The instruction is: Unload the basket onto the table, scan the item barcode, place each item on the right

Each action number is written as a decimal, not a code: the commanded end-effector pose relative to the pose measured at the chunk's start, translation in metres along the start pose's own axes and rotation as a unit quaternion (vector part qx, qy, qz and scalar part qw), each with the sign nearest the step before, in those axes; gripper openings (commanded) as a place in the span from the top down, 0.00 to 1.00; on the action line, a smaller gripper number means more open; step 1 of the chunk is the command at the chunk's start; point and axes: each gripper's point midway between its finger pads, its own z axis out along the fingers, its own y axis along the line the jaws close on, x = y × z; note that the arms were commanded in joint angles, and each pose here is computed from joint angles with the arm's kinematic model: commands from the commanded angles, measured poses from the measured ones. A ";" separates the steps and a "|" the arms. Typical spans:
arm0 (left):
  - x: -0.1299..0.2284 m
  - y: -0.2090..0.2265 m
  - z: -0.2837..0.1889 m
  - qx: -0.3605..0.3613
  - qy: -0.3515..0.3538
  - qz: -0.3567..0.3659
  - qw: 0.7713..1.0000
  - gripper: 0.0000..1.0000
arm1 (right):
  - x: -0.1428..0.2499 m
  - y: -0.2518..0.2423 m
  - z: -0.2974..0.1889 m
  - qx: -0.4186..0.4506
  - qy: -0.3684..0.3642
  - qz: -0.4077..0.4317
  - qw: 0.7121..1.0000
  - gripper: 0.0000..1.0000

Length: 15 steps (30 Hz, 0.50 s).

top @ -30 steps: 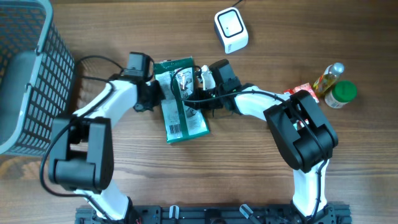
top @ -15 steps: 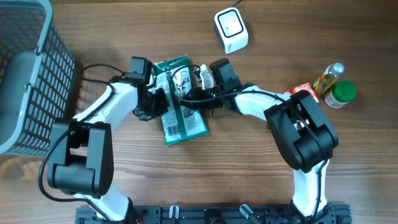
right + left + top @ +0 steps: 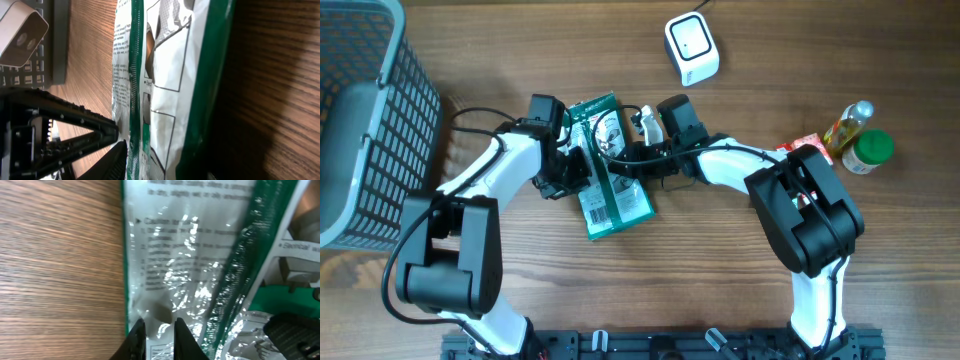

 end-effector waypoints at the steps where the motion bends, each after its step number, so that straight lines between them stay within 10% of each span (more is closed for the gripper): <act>1: 0.000 0.014 0.002 -0.006 0.011 -0.024 1.000 0.90 | 0.021 -0.018 0.010 0.016 0.026 0.016 0.999 0.59; 15: 0.004 0.025 -0.003 -0.021 0.024 -0.041 0.999 0.96 | 0.021 -0.018 0.010 0.017 0.025 0.015 0.999 0.58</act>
